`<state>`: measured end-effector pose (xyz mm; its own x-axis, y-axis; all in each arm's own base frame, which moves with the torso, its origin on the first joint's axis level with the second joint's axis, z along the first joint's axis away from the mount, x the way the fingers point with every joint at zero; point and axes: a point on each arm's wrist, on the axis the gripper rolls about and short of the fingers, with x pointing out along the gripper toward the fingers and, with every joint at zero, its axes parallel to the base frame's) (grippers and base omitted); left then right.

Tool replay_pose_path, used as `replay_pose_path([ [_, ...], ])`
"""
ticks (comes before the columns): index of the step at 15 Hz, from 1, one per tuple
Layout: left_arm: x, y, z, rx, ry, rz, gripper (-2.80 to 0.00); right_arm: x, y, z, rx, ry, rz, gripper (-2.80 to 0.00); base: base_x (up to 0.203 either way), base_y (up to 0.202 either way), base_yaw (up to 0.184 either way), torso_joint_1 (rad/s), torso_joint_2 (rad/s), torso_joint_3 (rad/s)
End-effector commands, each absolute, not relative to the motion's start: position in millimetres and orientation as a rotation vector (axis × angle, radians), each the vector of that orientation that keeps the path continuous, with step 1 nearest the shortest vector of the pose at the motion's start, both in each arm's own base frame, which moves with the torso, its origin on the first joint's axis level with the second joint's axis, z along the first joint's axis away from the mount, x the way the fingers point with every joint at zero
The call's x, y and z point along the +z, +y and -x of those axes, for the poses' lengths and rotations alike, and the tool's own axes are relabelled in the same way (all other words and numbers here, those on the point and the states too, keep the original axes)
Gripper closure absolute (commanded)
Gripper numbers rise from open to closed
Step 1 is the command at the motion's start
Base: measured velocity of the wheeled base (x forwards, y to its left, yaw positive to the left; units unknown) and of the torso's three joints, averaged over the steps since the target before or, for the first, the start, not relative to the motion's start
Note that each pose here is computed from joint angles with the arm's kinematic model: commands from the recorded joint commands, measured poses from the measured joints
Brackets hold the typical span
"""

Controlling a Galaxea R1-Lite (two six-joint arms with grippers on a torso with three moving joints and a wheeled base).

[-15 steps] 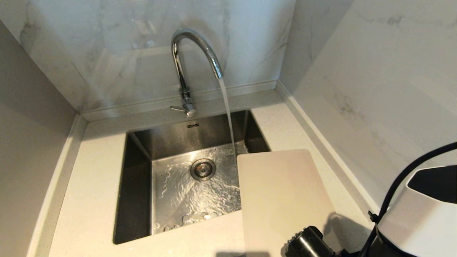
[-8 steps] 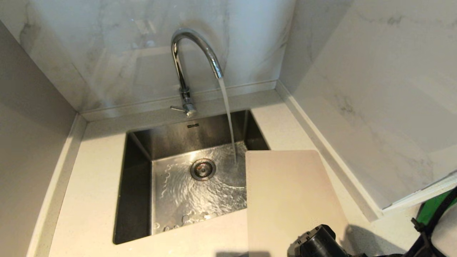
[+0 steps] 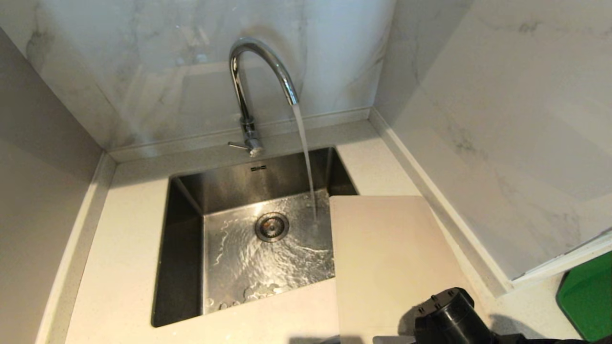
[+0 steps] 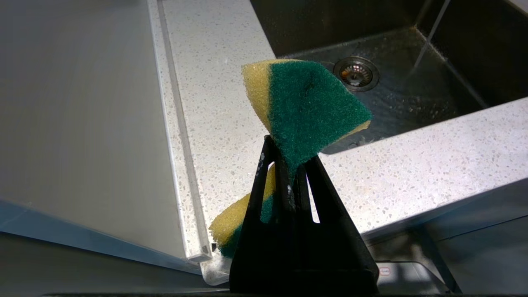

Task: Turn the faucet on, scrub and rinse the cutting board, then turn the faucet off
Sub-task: Pick up the cutting board

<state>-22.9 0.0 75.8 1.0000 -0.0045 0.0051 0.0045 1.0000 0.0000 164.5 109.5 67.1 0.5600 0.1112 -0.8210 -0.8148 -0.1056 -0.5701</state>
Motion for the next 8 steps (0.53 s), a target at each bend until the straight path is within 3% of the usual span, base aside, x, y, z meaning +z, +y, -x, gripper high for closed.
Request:
replay_pose_path([
  [1,75,0,23,-0.005,-0.005,0.0,0.0,83,103,-169,0.85,0.553,1.555,0.0,0.0,0.0,0.0,0.0,0.0,0.0],
  [8,75,0,23,-0.005,-0.005,0.0,0.0,105,103,-173,0.817,0.411,1.735,0.0,0.0,0.0,0.0,0.0,0.0,0.0],
])
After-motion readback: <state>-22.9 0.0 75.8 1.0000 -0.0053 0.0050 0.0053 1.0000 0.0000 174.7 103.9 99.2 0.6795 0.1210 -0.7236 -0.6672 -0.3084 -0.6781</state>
